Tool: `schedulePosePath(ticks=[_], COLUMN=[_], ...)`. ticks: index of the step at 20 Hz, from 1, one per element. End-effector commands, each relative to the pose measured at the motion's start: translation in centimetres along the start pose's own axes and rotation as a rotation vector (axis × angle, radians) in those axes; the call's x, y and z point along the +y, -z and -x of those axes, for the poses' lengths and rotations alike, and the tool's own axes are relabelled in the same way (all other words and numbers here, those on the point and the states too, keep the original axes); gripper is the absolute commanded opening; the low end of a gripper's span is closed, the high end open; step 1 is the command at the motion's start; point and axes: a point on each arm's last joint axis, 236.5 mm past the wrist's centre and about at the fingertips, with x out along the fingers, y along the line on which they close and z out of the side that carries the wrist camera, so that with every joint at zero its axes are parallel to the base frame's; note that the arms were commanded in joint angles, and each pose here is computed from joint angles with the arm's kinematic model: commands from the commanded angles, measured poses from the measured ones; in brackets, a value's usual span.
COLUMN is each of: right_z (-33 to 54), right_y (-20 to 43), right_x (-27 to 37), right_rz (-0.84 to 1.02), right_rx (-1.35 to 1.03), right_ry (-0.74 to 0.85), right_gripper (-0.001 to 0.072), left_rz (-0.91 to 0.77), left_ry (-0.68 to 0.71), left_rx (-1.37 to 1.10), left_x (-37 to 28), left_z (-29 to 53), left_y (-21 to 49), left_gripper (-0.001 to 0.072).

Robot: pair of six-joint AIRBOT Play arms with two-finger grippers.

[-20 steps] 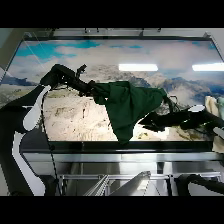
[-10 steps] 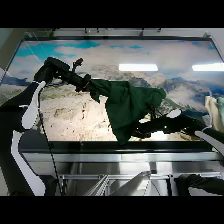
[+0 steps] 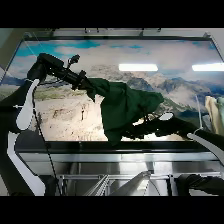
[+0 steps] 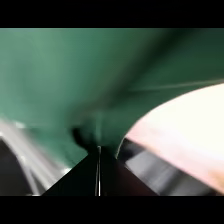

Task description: Fold the shirts.

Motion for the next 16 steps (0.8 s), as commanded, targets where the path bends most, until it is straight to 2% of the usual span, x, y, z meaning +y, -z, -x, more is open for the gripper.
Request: schedulePosePath(ticks=[1,4,5,6,7,10,15,16], right_z=[2.5,5.1,5.2,5.0,4.6,2.9,-0.3,-1.0], right_y=[-0.5,-0.6,-0.3,0.2,0.7,1.8,2.2,2.1], right_x=[1.4,-1.2,-1.9,-2.5,-3.1,-3.6,-2.8,-2.8], right_rz=[0.06,0.0,-0.021,-0.042,-0.09,-0.176,-0.199,-0.213], right_rx=[-0.029,-0.053,-0.056,-0.057,-0.059,-0.088,-0.151,-0.159], right_ry=[-0.012,0.098,0.118,0.123,0.126,0.11,0.112,0.106], right_gripper=[0.0028,0.0034,0.0195,0.0503,0.062,0.0616,0.0615,0.058], left_rz=[-0.022,-0.001,0.01,0.022,0.04,0.093,0.111,0.111], left_ry=[-0.01,-0.01,-0.004,0.001,0.006,0.023,0.039,0.04], left_rx=[-0.041,-0.063,-0.063,-0.057,-0.045,-0.001,0.043,0.043], left_x=[-0.5,0.4,0.6,0.8,1.2,2.5,3.0,3.0], left_z=[2.8,4.3,4.4,4.1,3.7,2.4,1.6,1.5], left_y=[-0.1,-0.1,0.0,0.2,0.6,2.1,3.5,3.5], left_gripper=[0.0017,0.0017,0.0017,0.0017,0.0017,0.0017,0.0017,0.0017])
